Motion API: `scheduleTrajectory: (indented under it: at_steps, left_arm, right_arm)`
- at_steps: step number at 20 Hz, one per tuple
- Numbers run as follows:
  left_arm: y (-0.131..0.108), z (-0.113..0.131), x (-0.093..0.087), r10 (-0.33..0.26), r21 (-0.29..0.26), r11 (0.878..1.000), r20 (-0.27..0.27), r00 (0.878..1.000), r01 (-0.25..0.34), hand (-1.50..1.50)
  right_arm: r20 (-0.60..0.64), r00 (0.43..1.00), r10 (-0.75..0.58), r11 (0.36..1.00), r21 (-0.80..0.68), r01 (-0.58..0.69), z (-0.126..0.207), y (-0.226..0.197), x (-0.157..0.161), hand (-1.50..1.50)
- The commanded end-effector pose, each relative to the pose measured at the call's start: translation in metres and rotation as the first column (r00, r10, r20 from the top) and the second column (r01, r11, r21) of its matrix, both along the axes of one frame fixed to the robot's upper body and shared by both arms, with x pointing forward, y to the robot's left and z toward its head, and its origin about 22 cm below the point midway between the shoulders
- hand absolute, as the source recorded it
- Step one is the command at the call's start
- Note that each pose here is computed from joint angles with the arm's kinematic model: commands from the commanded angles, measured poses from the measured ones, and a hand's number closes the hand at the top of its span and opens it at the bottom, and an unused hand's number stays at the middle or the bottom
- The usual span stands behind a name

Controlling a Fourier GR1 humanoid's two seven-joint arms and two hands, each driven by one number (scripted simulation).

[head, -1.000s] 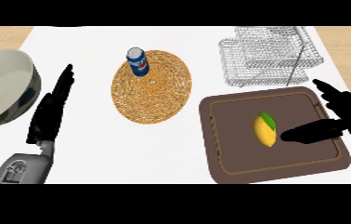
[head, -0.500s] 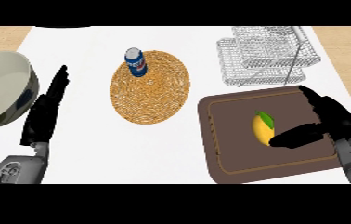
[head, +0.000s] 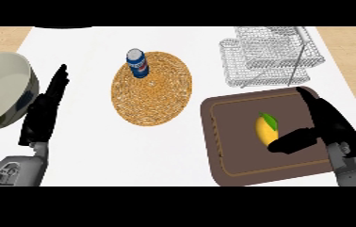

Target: Pick the lemon from the tray and place it in the tiered basket

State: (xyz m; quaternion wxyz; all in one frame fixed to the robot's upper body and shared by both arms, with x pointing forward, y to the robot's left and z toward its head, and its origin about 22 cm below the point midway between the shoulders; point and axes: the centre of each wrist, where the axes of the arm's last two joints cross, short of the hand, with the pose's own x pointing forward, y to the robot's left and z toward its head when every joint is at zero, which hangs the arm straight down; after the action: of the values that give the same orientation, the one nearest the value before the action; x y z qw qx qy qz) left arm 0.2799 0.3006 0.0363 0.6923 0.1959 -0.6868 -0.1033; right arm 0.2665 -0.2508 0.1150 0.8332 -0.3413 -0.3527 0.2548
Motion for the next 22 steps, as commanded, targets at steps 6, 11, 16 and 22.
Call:
scheduleTrajectory:
  at_steps: [6, 11, 16, 22]
  left_arm:
    - [-0.007, -0.005, -0.010, 0.007, 0.011, 1.000, 0.002, 1.000, -0.007, 0.00]
    - [0.021, -0.001, 0.016, 0.006, -0.010, 1.000, 0.011, 1.000, -0.006, 0.00]
    - [-0.002, -0.002, -0.012, 0.018, -0.016, 1.000, -0.006, 1.000, -0.018, 0.00]
    - [-0.022, -0.005, -0.010, -0.008, -0.011, 1.000, -0.013, 1.000, 0.007, 0.00]
  right_arm:
    - [-0.130, 0.985, -0.116, 0.992, -0.061, 0.108, -0.014, 0.008, 0.015, -1.50]
    - [-0.150, 0.982, -0.110, 0.994, -0.041, 0.105, -0.030, 0.029, 0.010, -1.50]
    - [-0.158, 0.980, -0.117, 0.993, -0.037, 0.113, -0.030, 0.027, 0.000, -1.50]
    - [-0.169, 0.979, -0.117, 0.993, -0.013, 0.117, -0.061, 0.026, 0.012, -1.50]
